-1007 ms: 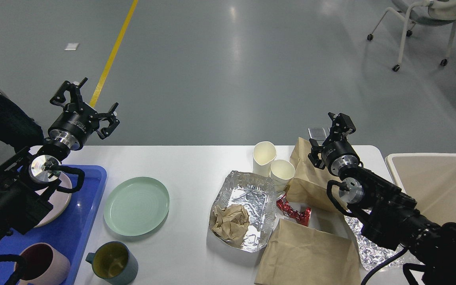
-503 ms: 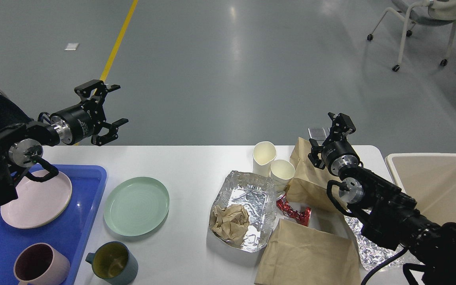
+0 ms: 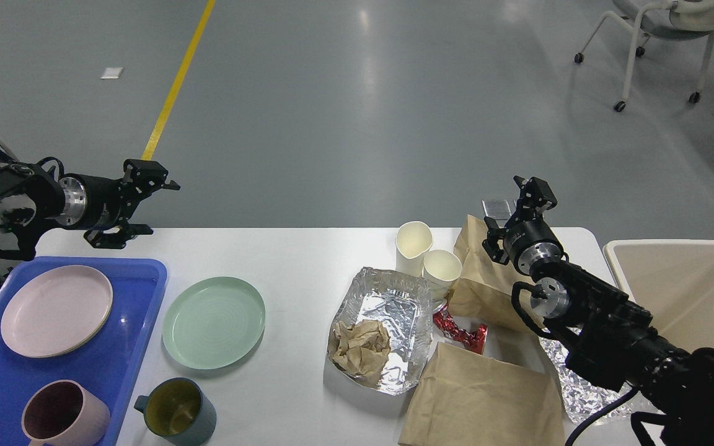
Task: Tidy desktop
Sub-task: 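Lower the left gripper over the pale green plate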
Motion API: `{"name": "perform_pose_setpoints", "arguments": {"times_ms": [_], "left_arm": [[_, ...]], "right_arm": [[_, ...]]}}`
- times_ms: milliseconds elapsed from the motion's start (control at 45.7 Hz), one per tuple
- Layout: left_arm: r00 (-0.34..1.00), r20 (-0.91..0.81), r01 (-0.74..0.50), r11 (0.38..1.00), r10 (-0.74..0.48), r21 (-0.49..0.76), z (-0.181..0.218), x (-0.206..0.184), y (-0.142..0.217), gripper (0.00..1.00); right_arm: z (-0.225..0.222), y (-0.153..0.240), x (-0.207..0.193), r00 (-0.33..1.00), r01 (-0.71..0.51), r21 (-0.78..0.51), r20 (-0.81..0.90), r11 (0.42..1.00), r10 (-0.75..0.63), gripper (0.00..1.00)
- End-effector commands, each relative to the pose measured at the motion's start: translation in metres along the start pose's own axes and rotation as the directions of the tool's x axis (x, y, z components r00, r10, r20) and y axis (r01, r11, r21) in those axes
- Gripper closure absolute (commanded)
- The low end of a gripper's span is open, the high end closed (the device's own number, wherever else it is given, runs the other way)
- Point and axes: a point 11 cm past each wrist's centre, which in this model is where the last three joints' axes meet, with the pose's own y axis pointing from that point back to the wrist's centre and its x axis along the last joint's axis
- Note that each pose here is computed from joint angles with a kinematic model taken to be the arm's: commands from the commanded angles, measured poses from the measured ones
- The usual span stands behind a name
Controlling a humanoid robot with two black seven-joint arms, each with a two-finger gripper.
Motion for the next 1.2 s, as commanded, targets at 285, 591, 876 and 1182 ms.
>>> {"name": "perform_pose_setpoints", "arguments": {"times_ms": [285,591,876,1182], "left_arm": [[0.934,0.344,-0.068,0.898,-0.096,0.434,0.02,0.008,0.044,0.04],[0.885,0.382,0.023,0.844,-0.266,0.535,0.014,-0.031,0.034,0.04],[0.822,0.378,0.118,0.776,-0.426,0.62,0.002,-0.074,0.028,0.04],[0.78,0.376,0.148,0.732,-0.5,0.665,-0.011,-0.094,0.014,0.09]], "right_arm": [[0.0,0.0,0.0,1.0,0.0,-0.001,0.0,1.0,0.0,0.0],[0.0,0.0,0.0,1.0,0.0,-0.001,0.0,1.0,0.0,0.0],[0.0,0.0,0.0,1.0,0.0,-0.001,0.0,1.0,0.0,0.0],[0.0,0.0,0.0,1.0,0.0,-0.001,0.0,1.0,0.0,0.0]]}}
